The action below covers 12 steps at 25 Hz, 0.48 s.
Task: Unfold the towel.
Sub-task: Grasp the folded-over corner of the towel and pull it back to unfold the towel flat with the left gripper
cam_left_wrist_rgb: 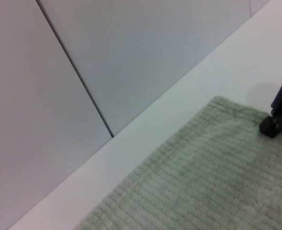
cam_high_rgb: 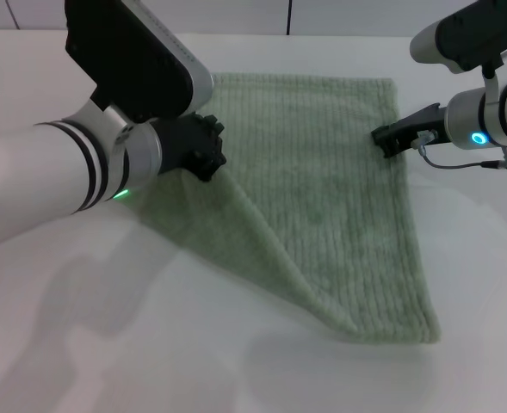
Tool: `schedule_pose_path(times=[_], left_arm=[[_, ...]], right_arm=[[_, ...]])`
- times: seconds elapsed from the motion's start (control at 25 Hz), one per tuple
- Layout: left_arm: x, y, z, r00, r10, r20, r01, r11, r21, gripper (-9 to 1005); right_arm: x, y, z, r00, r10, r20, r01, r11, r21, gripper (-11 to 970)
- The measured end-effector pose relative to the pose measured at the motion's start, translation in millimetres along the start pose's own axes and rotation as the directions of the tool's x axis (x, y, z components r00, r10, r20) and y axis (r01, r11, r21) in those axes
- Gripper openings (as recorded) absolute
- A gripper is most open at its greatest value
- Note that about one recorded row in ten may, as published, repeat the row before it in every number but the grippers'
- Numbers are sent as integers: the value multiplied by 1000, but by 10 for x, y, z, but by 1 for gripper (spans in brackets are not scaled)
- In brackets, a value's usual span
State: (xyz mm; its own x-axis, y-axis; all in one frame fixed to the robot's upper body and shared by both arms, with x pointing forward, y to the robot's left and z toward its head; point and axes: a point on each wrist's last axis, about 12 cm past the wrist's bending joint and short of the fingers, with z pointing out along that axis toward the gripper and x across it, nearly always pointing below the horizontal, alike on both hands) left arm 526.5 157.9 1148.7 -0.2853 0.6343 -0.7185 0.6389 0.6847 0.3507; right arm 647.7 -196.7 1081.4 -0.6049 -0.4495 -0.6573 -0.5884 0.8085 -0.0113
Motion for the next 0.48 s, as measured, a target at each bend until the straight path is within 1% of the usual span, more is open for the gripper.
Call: schedule_pose_path(times=[0.32, 0.48], left_arm=[[83, 3, -17, 999, -8, -38, 8, 1000, 4, 85], [147, 39, -35, 998, -11, -54, 10, 1000, -7, 87]], right_arm=[[0, 1, 0, 1000, 0, 0, 0, 1000, 0, 0], [2, 0, 0, 1000, 0, 0, 0, 1000, 0, 0]])
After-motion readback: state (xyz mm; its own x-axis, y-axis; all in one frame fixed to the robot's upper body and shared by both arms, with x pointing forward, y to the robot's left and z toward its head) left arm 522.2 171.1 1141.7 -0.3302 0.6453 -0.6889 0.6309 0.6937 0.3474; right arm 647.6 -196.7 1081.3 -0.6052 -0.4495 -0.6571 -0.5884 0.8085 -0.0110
